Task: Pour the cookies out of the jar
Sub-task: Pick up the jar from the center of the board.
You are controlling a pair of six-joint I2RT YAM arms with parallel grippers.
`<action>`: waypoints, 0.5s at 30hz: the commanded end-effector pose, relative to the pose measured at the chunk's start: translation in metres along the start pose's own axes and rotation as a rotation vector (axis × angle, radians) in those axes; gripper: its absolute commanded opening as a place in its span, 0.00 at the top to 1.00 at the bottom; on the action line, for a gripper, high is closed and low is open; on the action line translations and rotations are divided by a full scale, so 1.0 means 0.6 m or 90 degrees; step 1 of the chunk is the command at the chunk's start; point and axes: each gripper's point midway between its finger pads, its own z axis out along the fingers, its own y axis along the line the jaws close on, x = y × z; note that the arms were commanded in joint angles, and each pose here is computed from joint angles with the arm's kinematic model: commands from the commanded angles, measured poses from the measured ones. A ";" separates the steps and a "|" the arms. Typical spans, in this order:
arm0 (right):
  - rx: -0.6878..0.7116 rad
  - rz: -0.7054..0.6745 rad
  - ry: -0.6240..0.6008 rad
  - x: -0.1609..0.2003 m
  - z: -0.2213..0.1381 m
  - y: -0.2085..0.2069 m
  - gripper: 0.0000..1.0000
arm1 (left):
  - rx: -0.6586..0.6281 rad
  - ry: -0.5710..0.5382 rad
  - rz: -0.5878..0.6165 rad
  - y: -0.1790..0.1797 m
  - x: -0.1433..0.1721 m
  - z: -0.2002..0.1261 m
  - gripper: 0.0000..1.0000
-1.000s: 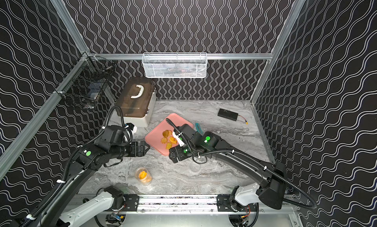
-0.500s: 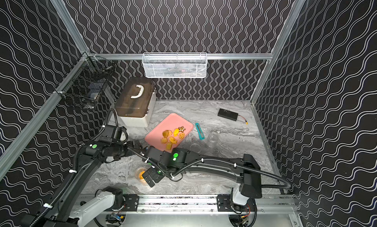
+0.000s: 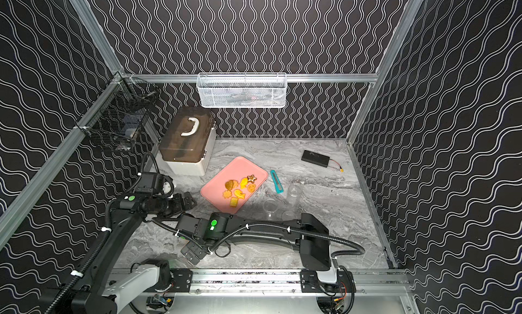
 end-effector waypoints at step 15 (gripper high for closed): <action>0.026 -0.021 0.045 0.005 0.070 0.004 0.05 | 0.014 -0.003 0.013 -0.006 -0.002 0.001 0.01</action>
